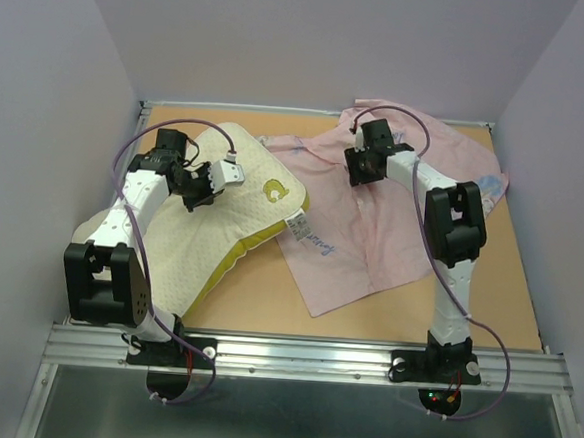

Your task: Put the pillow into the pillowcase

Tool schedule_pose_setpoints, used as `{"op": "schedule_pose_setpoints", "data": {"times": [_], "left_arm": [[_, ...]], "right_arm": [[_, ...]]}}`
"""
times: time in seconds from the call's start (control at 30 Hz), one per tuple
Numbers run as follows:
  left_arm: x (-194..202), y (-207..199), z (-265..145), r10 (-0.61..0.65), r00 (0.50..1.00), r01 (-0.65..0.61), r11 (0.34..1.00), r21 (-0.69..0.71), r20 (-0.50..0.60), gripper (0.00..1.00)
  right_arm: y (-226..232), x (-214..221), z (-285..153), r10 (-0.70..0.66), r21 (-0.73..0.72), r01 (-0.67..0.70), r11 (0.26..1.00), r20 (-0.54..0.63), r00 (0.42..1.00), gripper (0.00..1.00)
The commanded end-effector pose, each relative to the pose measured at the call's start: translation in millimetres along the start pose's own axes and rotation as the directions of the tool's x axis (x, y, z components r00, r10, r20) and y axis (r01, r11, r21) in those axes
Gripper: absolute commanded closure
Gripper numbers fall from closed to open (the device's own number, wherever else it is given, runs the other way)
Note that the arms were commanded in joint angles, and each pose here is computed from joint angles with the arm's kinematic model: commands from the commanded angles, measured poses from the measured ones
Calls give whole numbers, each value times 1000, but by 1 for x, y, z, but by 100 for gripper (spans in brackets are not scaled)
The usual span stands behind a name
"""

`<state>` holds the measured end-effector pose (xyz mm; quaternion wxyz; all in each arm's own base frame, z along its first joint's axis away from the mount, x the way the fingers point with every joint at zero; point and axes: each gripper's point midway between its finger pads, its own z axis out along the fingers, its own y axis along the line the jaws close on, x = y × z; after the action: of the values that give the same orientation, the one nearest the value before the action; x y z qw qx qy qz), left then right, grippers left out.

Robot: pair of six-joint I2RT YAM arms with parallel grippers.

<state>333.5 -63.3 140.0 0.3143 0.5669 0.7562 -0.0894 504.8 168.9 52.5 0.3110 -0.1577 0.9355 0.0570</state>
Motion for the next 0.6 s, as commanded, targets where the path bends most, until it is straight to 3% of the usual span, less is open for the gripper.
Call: {"op": "schedule_pose_setpoints", "data": {"times": [0.0, 0.1, 0.27, 0.4, 0.5, 0.57], "left_arm": [[-17, 12, -13, 68, 996, -63, 995, -79, 55, 100], [-17, 13, -12, 72, 996, -68, 994, -80, 52, 100], [-19, 17, -12, 79, 995, -74, 993, -89, 54, 100], [-21, 20, -13, 88, 995, -83, 992, -90, 53, 100], [-22, 20, -13, 98, 994, -93, 992, -87, 52, 100], [-28, 19, -13, 119, 991, -113, 990, -83, 69, 100]], "right_arm": [[-13, -4, 1, 9, 93, -10, 996, 10, 1000, 49], [-19, -3, 2, 3, 123, -4, 992, 7, 1000, 50], [-22, -5, -4, -5, 142, 3, 990, 12, 1000, 79], [-18, -15, -24, -15, 120, 10, 993, 40, 999, 82], [-20, -21, -37, -30, 128, 22, 991, 59, 998, 99], [-18, -24, -43, -38, 116, 30, 993, 70, 997, 99]]}}
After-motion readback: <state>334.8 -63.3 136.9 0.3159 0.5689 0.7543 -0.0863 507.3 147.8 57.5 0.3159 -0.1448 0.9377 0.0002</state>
